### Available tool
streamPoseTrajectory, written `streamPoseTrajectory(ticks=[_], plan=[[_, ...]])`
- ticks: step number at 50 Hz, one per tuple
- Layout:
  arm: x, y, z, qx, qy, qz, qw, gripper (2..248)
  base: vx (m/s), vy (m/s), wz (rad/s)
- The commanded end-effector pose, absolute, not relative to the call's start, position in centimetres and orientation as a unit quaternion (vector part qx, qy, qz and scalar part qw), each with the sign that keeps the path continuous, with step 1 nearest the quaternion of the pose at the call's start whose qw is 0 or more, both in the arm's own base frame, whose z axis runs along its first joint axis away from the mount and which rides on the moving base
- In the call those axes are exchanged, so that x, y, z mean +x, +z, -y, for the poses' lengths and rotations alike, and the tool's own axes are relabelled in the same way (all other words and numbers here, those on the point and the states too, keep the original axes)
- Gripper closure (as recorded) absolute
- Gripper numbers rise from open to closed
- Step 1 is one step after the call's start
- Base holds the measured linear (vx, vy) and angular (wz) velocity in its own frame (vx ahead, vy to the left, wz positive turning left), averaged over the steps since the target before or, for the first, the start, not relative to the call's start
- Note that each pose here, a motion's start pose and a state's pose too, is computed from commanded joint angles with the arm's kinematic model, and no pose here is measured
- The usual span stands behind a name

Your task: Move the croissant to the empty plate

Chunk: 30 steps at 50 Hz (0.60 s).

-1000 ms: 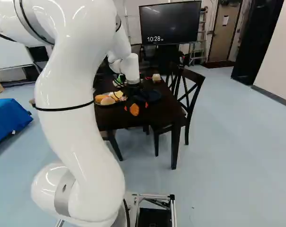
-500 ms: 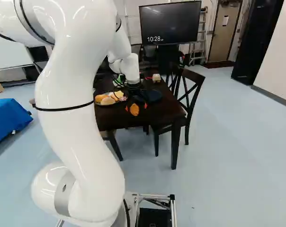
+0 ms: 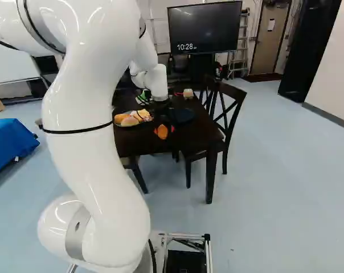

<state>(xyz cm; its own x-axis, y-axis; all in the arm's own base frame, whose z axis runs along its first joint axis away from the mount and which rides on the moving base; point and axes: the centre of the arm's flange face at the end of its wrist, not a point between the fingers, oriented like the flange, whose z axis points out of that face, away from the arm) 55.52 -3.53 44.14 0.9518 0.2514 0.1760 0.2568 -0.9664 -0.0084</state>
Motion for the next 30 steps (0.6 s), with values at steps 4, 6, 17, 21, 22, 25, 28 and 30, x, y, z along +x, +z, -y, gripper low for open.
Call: streamPoseTrajectory(ticks=[4, 6, 17, 21, 22, 25, 28, 30], plan=[[55.52, 44.14, 3.53, -0.988, -0.087, 0.129, 0.016, 86, 0.000, 0.000, 0.000], [55.52, 44.14, 3.53, -0.988, -0.087, 0.129, 0.016, 98, 0.000, 0.000, 0.000], [55.52, 44.14, 3.53, -0.988, -0.087, 0.129, 0.016, 121, 0.000, 0.000, 0.000], [55.52, 44.14, 3.53, -0.988, -0.087, 0.129, 0.016, 124, 0.000, 0.000, 0.000], [55.52, 44.14, 3.53, -0.988, -0.087, 0.129, 0.016, 124, 0.000, 0.000, 0.000], [55.52, 44.14, 3.53, -0.988, -0.087, 0.129, 0.016, 124, 0.000, 0.000, 0.000], [55.52, 44.14, 3.53, -0.988, -0.087, 0.129, 0.016, 123, 0.000, 0.000, 0.000], [55.52, 44.14, 3.53, -0.988, -0.087, 0.129, 0.016, 123, 0.000, 0.000, 0.000]])
